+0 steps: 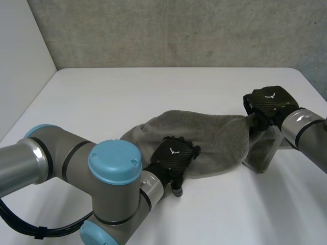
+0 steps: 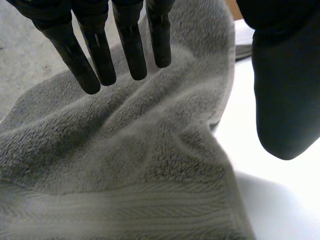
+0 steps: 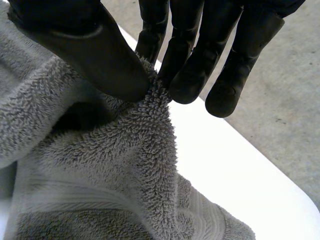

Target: Fold the towel.

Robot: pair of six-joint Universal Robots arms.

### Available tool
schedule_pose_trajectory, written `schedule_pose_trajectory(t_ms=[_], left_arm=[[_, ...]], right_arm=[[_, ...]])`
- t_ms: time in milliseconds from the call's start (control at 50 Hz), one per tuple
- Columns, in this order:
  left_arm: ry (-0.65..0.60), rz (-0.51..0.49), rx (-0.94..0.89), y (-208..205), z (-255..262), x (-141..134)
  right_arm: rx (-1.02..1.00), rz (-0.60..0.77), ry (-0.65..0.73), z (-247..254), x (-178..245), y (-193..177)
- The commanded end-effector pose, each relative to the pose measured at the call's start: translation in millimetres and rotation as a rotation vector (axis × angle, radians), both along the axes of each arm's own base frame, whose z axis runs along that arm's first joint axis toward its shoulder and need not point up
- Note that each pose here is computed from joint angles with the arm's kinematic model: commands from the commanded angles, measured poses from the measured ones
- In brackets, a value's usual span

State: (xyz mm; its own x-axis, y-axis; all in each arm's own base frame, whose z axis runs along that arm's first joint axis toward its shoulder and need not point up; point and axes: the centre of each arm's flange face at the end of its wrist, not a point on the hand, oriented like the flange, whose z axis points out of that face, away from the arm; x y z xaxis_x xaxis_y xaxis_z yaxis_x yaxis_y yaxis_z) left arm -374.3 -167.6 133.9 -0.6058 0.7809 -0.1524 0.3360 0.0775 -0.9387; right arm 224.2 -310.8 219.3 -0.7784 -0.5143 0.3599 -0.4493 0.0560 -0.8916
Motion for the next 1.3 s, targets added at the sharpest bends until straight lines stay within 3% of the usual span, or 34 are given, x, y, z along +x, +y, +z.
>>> schedule_pose_trajectory(t_ms=[20, 340, 860, 1140, 1300], left_arm=[[-0.005, 0.022, -0.01, -7.0, -5.4, -3.8], [-0.011, 0.013, -0.001, -14.8, -24.5, -17.5], [-0.021, 0.024, 0.013, -4.3, -11.8, -1.6], [-0.075, 0.044, 0.054, 14.2, 0.8, 27.6], [-0.145, 0.145, 0.111, 3.8, -14.7, 57.1]], right_arm=[[-0.003, -0.008, -0.013, 1.5, -1.8, -0.9], [0.012, 0.001, -0.007, -3.2, -1.7, 2.2], [0.013, 0.004, -0.007, -6.2, -1.3, 1.4], [0.02, 0.009, -0.004, -8.4, -0.3, 2.7], [0.022, 0.015, -0.004, -9.3, 1.2, 3.8]])
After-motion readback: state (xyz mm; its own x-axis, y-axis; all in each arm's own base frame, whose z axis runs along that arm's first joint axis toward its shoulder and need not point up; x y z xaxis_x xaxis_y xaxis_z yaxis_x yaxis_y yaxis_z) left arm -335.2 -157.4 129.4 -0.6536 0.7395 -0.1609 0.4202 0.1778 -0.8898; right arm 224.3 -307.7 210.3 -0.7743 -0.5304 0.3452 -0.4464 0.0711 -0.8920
